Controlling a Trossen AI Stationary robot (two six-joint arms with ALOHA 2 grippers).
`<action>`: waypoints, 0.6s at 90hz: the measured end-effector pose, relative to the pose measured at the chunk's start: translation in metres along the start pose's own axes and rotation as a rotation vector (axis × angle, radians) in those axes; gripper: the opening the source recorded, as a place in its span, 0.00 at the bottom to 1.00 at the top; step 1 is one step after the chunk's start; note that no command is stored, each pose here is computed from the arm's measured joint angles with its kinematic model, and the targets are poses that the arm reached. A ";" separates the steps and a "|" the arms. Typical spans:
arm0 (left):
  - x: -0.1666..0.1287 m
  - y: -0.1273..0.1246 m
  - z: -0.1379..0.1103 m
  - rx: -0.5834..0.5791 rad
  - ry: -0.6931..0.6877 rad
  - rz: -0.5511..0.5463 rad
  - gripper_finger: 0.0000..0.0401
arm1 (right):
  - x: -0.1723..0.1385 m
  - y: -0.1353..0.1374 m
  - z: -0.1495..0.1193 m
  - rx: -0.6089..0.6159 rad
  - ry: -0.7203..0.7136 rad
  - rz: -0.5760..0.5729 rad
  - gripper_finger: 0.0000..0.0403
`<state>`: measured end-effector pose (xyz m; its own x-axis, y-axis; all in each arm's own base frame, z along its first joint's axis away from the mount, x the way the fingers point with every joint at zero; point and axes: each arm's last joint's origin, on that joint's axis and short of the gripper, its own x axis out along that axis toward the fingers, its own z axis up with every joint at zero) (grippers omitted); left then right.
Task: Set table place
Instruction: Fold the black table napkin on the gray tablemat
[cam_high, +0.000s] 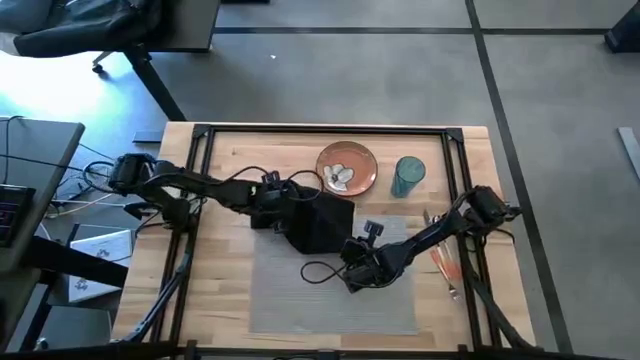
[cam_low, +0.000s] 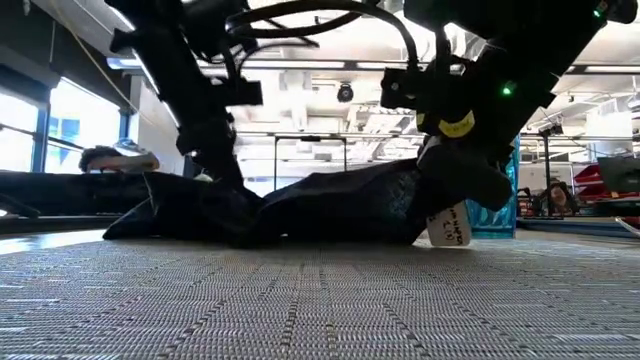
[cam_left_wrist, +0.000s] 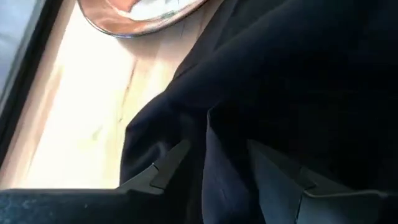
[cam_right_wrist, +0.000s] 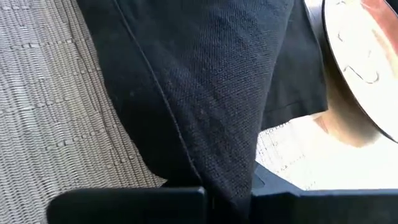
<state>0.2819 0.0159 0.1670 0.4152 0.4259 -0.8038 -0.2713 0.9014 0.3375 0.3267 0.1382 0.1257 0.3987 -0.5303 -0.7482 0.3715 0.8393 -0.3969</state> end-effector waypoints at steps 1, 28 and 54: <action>0.001 0.000 0.000 0.000 0.003 0.002 0.34 | 0.000 0.000 0.000 0.000 0.000 0.000 0.00; 0.007 -0.002 -0.003 0.068 0.066 -0.003 0.04 | -0.003 0.002 -0.003 -0.021 0.006 0.002 0.00; -0.100 -0.016 0.017 0.028 -0.148 0.018 0.00 | -0.034 -0.022 0.005 -0.021 0.027 -0.018 0.00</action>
<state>0.2588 -0.0395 0.2506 0.5347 0.4469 -0.7171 -0.2563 0.8945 0.3664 0.3095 0.1369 0.1624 0.3690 -0.5418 -0.7552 0.3603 0.8324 -0.4211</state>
